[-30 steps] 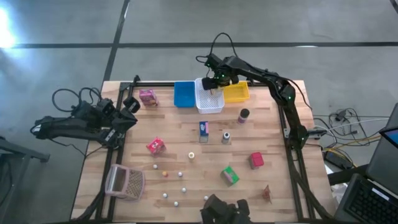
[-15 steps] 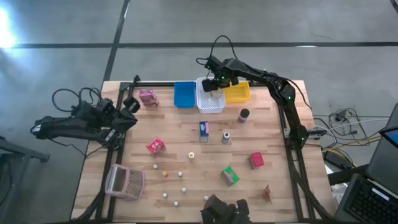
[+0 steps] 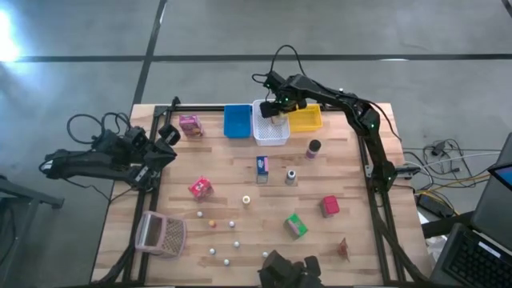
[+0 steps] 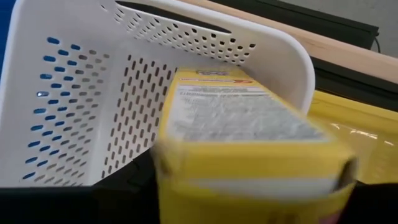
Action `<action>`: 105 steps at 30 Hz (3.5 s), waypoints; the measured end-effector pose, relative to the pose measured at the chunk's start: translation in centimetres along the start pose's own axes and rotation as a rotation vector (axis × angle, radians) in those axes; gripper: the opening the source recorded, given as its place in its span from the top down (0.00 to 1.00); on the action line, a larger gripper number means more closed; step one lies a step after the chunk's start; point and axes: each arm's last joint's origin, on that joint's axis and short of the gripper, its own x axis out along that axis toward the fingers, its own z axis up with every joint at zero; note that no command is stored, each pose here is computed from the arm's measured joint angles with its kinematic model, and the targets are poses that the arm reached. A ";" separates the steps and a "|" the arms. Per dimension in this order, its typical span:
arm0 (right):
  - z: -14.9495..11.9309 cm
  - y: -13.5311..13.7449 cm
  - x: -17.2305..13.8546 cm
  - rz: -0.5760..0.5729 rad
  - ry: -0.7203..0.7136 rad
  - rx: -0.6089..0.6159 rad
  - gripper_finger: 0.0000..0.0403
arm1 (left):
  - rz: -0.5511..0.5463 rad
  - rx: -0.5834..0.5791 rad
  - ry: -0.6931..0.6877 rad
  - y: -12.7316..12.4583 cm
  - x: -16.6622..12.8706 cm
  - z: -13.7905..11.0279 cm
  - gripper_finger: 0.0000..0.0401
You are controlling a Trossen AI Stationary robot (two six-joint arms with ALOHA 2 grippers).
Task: Pick & Place Kitchen Items
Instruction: Put the yellow cereal box into the white bin, then put the green cereal box into the white bin
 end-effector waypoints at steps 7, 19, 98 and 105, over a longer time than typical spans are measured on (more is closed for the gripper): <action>0.2 0.0 -0.3 -0.009 -0.011 -0.009 0.47 | 0.000 0.000 0.000 0.0 0.0 0.0 0.90; 0.9 0.3 -2.9 -0.010 -0.015 -0.036 0.44 | 0.000 0.000 0.000 0.0 0.0 0.0 0.90; -39.1 7.7 -17.9 0.112 0.165 -0.566 0.16 | 0.000 0.000 0.000 0.0 0.0 0.0 0.90; -39.6 7.9 -17.8 0.140 0.175 -0.549 0.12 | 0.000 0.000 0.000 0.0 0.0 0.0 0.90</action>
